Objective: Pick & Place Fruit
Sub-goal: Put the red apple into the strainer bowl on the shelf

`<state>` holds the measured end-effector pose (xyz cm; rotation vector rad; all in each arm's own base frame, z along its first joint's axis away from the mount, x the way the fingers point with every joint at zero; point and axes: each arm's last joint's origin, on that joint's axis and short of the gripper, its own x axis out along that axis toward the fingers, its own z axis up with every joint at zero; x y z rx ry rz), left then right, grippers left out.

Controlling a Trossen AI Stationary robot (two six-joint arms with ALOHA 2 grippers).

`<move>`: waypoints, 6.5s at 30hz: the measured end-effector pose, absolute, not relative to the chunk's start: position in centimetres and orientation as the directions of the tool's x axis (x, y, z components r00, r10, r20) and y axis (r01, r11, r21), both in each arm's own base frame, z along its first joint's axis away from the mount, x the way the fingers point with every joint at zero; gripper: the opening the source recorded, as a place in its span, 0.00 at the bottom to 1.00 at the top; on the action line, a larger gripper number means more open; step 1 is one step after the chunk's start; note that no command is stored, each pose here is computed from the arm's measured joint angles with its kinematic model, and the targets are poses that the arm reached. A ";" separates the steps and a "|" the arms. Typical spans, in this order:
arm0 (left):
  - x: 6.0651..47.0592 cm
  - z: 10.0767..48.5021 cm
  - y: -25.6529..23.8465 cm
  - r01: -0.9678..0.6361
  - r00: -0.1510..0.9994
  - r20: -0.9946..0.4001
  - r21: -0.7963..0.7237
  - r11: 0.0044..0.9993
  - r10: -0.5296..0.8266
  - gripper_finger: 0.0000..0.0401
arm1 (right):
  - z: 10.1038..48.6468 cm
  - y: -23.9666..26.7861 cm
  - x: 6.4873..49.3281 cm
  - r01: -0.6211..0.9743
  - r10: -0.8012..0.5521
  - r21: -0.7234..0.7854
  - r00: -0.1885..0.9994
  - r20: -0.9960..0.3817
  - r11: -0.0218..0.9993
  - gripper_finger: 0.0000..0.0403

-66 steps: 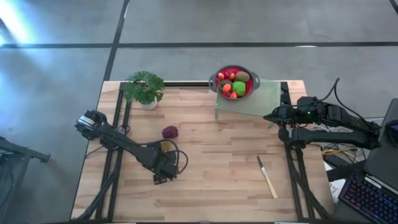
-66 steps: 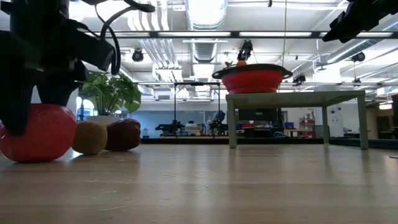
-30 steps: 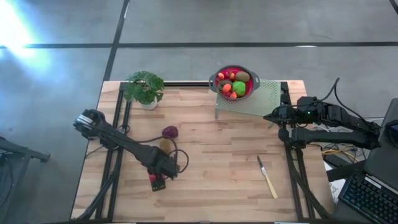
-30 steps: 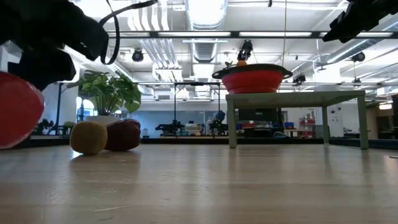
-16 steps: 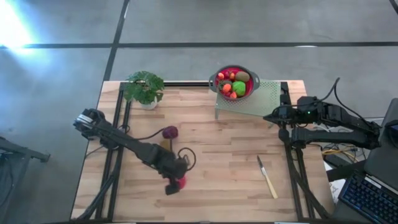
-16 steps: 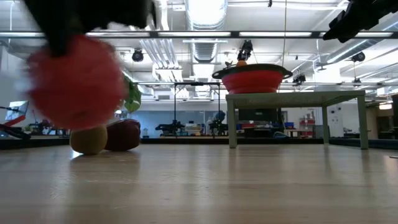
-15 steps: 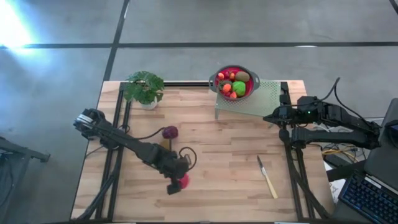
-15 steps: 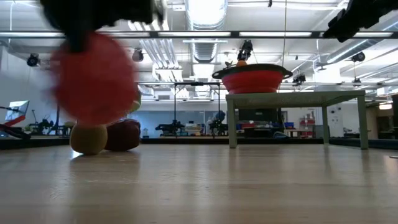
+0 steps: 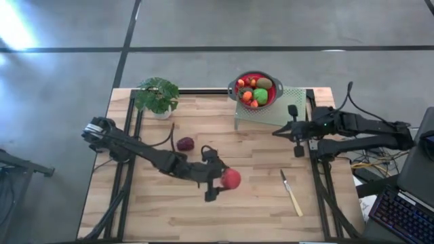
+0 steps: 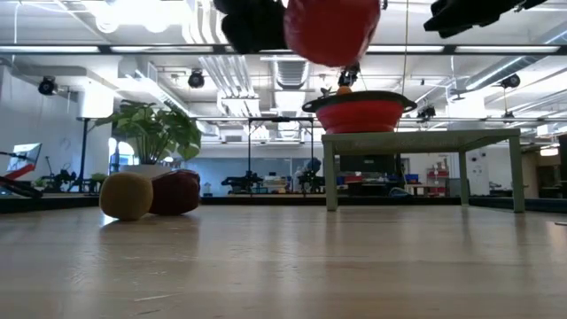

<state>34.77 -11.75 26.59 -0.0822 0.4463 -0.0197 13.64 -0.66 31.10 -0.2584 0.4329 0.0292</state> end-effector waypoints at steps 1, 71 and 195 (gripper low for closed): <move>35.0 26.7 -11.4 -0.009 0.910 -0.414 -0.066 0.998 -0.019 0.91 | 31.1 -0.4 13.7 -0.072 -0.049 -0.267 0.906 -0.421 0.961 0.03; 37.7 29.3 -5.1 -0.055 0.993 -0.114 -0.264 0.963 0.026 0.91 | 28.0 13.2 19.0 0.215 -0.535 -0.821 0.835 -0.126 0.529 0.76; 37.6 31.4 -5.6 0.336 0.932 0.034 -0.447 0.829 -0.360 0.91 | 29.2 18.8 26.6 0.193 -0.529 -0.858 0.842 -0.105 0.477 0.99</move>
